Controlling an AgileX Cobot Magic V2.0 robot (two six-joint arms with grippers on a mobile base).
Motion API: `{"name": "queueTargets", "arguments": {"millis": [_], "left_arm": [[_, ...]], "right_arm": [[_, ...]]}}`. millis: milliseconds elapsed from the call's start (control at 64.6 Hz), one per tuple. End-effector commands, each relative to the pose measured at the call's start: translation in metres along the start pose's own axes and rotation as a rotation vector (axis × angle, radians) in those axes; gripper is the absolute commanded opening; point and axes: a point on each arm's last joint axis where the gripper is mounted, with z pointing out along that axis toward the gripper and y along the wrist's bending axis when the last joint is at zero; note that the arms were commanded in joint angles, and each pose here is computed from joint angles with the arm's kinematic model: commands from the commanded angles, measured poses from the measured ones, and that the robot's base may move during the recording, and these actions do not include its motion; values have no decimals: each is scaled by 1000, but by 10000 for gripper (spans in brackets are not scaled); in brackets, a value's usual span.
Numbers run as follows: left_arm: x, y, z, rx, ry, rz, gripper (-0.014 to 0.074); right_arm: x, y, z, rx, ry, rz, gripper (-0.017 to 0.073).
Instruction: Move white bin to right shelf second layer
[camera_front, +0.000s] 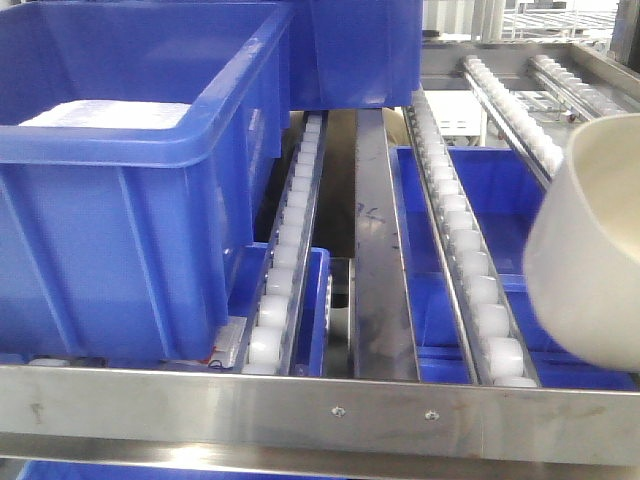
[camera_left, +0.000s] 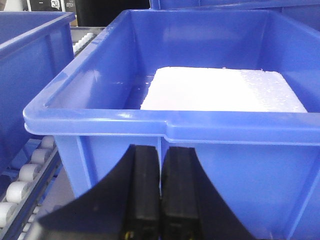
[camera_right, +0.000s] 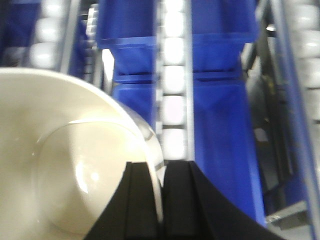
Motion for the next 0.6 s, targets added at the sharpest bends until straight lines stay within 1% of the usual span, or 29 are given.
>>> {"name": "queueTargets", "arguments": {"millis": [0, 588], "left_arm": [[4, 0, 0, 3, -58, -11, 85], [4, 0, 0, 3, -58, -11, 85]], "right_arm": [[-21, 1, -4, -13, -142, 1, 48], [-19, 2, -4, -16, -122, 5, 48]]}}
